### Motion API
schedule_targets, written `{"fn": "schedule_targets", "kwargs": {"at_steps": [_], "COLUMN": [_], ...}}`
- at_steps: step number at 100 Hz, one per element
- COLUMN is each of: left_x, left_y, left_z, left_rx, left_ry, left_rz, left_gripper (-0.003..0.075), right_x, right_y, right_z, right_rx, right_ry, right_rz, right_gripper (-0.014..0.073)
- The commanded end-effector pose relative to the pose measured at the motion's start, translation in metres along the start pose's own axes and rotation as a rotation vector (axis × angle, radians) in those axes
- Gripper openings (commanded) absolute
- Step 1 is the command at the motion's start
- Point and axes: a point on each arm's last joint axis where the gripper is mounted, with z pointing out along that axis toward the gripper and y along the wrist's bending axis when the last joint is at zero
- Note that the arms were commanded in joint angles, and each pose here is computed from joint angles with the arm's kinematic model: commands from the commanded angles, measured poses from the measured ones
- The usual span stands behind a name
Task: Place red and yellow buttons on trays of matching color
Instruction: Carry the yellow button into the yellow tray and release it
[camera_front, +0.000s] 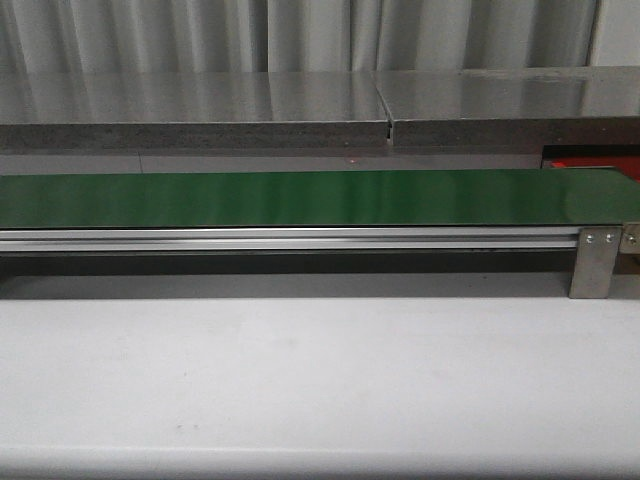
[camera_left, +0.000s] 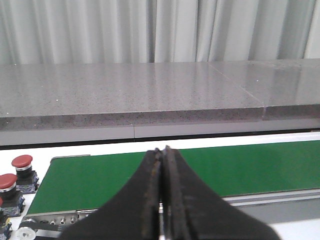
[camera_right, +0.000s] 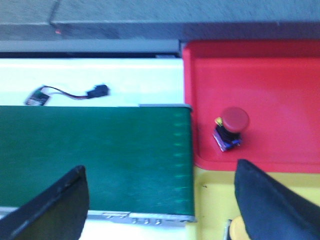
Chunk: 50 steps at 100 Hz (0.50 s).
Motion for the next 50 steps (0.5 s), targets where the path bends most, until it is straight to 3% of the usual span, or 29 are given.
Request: {"fn": "schedule_targets", "kwargs": {"at_steps": [1, 50], "left_x": [-0.014, -0.014], "left_y": [0.002, 0.002], "left_z": [-0.001, -0.001], "left_rx": [-0.015, -0.015], "left_ry": [-0.094, -0.094], "left_rz": [-0.014, -0.014], "left_gripper": [-0.0019, -0.0019], "right_x": [-0.004, 0.106], "right_y": [0.012, 0.032], "right_z": [-0.034, -0.113], "right_rx": [-0.012, -0.036], "right_ry": [-0.126, -0.31], "right_rz": [-0.033, -0.066], "right_gripper": [0.0597, 0.0593]}}
